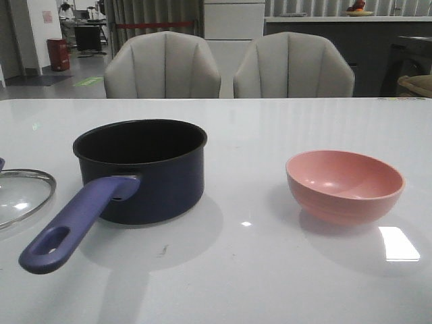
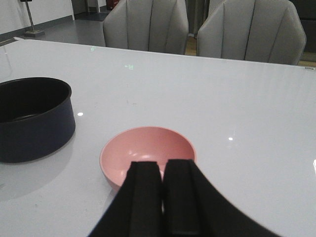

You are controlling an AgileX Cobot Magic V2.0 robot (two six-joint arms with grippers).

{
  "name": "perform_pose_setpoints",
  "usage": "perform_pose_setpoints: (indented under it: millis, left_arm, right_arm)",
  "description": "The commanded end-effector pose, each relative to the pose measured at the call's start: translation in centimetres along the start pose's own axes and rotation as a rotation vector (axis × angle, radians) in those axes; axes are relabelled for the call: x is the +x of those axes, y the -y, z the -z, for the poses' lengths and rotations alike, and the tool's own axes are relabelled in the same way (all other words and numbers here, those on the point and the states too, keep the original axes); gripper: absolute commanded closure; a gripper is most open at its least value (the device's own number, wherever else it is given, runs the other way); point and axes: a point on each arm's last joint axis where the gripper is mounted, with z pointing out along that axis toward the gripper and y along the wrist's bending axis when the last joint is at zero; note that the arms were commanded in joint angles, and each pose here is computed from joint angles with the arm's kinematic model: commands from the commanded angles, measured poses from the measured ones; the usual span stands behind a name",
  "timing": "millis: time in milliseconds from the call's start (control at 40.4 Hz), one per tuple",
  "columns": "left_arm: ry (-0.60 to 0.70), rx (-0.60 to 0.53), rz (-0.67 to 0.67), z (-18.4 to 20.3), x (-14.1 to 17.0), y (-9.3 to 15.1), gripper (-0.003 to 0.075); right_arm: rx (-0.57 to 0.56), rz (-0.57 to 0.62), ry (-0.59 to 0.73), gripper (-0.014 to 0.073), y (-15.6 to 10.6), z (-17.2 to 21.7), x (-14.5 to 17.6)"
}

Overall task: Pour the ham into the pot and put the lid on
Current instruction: 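Release the bowl and raise the right gripper away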

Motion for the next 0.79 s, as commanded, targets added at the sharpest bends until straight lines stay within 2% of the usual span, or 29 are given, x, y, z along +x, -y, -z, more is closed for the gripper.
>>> perform_pose_setpoints:
  millis: [0, 173, 545, 768]
  left_arm:
    - [-0.017, 0.007, 0.041, -1.0, -2.4, 0.3, 0.0190]
    - [-0.169, -0.013, 0.071, -4.8, -4.4, 0.5, 0.0017]
    - [-0.436, -0.080, 0.183, -14.4, -5.4, 0.3, 0.0034]
    - [-0.628, -0.214, 0.254, -19.5, -5.3, -2.4, 0.0081]
  right_arm:
    - [0.019, 0.012, 0.106, 0.0440, 0.1, 0.0, -1.6]
    - [0.019, 0.012, 0.106, 0.0440, 0.1, 0.0, -1.6]
    - [0.019, 0.013, 0.104, 0.0440, 0.1, 0.0, -1.6]
    - [0.019, 0.013, 0.104, 0.0440, 0.1, 0.0, -1.6]
